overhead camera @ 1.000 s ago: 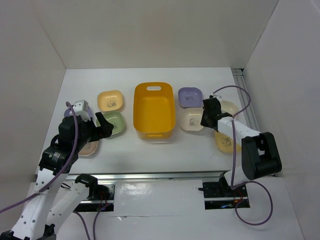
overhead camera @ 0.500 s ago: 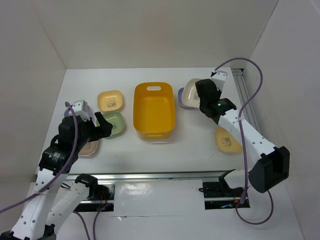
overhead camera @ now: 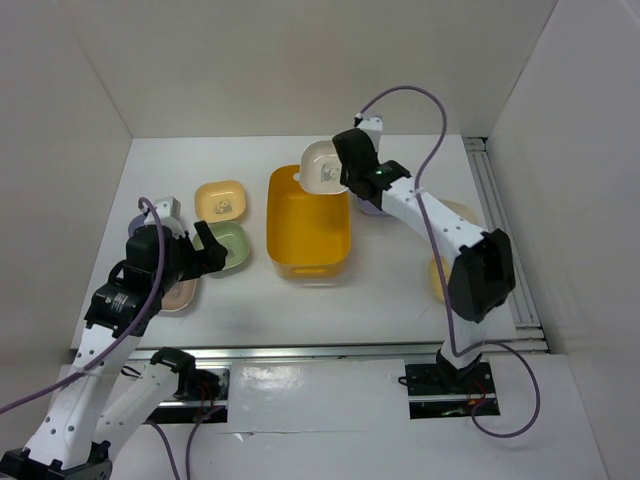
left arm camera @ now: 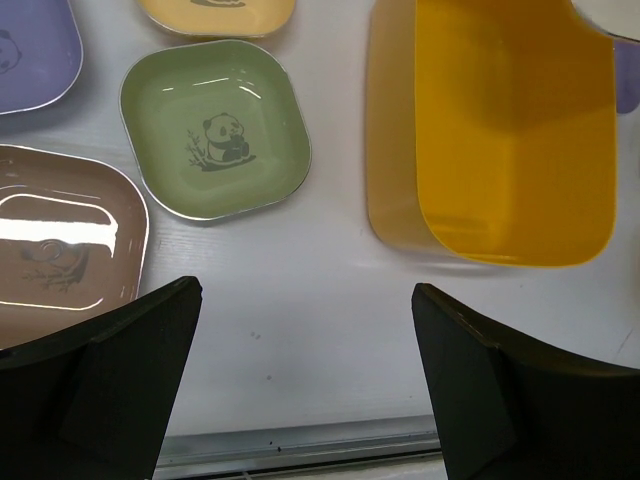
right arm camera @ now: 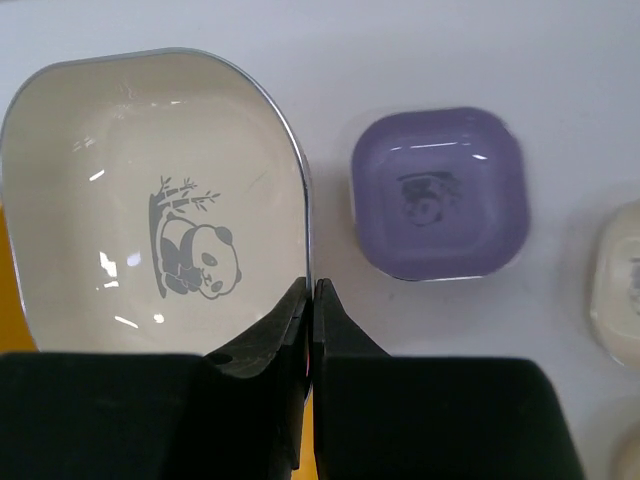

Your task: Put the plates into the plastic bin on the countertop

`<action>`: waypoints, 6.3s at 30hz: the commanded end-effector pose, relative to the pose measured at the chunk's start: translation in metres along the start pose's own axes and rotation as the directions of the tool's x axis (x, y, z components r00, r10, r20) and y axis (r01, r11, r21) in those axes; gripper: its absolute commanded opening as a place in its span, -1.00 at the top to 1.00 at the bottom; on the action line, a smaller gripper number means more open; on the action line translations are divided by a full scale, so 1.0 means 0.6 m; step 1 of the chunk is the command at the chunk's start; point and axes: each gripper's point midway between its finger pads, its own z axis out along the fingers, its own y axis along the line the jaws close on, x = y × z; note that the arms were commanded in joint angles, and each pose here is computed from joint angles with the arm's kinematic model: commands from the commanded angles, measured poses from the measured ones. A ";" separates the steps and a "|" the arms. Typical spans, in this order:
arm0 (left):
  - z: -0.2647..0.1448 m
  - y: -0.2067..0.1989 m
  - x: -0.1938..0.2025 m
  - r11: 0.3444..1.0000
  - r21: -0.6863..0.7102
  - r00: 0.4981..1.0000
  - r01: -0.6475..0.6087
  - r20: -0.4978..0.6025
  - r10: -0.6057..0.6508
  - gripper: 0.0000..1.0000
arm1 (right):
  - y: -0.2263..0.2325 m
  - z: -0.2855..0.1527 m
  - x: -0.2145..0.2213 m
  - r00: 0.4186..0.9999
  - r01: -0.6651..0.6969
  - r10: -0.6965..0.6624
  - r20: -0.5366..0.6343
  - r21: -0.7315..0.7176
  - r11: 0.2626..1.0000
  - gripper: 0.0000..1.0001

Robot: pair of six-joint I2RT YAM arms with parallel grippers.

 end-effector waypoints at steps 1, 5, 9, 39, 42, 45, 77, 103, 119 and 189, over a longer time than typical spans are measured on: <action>-0.001 -0.011 -0.013 1.000 0.028 1.000 -0.004 0.026 0.004 -1.00 | 0.061 0.034 -0.003 0.999 -0.036 0.035 -0.015 -0.085 0.996 1.00; -0.002 -0.014 -0.011 0.999 0.037 1.000 -0.005 0.021 0.004 -1.00 | 0.097 0.071 0.029 0.998 -0.012 0.005 -0.064 -0.108 0.994 1.00; -0.002 -0.016 -0.010 0.999 0.045 1.000 -0.005 0.017 0.004 -1.00 | 0.110 0.090 0.058 0.994 0.000 -0.014 -0.107 -0.128 0.992 1.00; 0.075 0.035 0.049 0.936 -0.218 0.955 0.277 -0.048 -0.294 -0.97 | 0.218 -0.138 -0.010 0.993 0.109 -0.073 0.096 -0.452 0.885 -1.00; 0.106 0.046 0.050 0.916 -0.281 0.951 0.285 -0.037 -0.307 -0.97 | 0.200 -0.193 -0.013 0.989 0.127 -0.070 0.131 -0.504 0.854 -1.00; 0.133 0.049 0.069 0.901 -0.326 0.943 0.287 -0.070 -0.325 -0.94 | 0.181 -0.240 -0.012 0.985 0.139 -0.059 0.162 -0.542 0.829 -1.00; 0.372 0.044 0.055 0.939 -0.279 0.951 0.203 -0.172 -0.257 -0.86 | 0.126 -0.229 0.085 0.975 0.221 -0.184 0.122 -0.532 0.818 -1.00; 0.429 0.076 0.102 0.903 -0.383 0.932 0.192 -0.216 -0.290 0.31 | 0.113 -0.218 0.085 0.973 0.229 -0.191 0.126 -0.498 0.837 -1.00; 0.368 0.020 0.052 0.915 -0.376 0.948 0.143 -0.215 -0.237 1.00 | 0.112 -0.226 0.069 0.974 0.223 -0.176 0.140 -0.495 0.840 -1.00; 0.456 -0.415 -0.041 0.914 0.102 0.913 0.393 -0.164 -0.374 0.30 | -0.039 -0.296 0.004 0.972 0.103 -0.022 0.233 -0.340 0.935 -1.00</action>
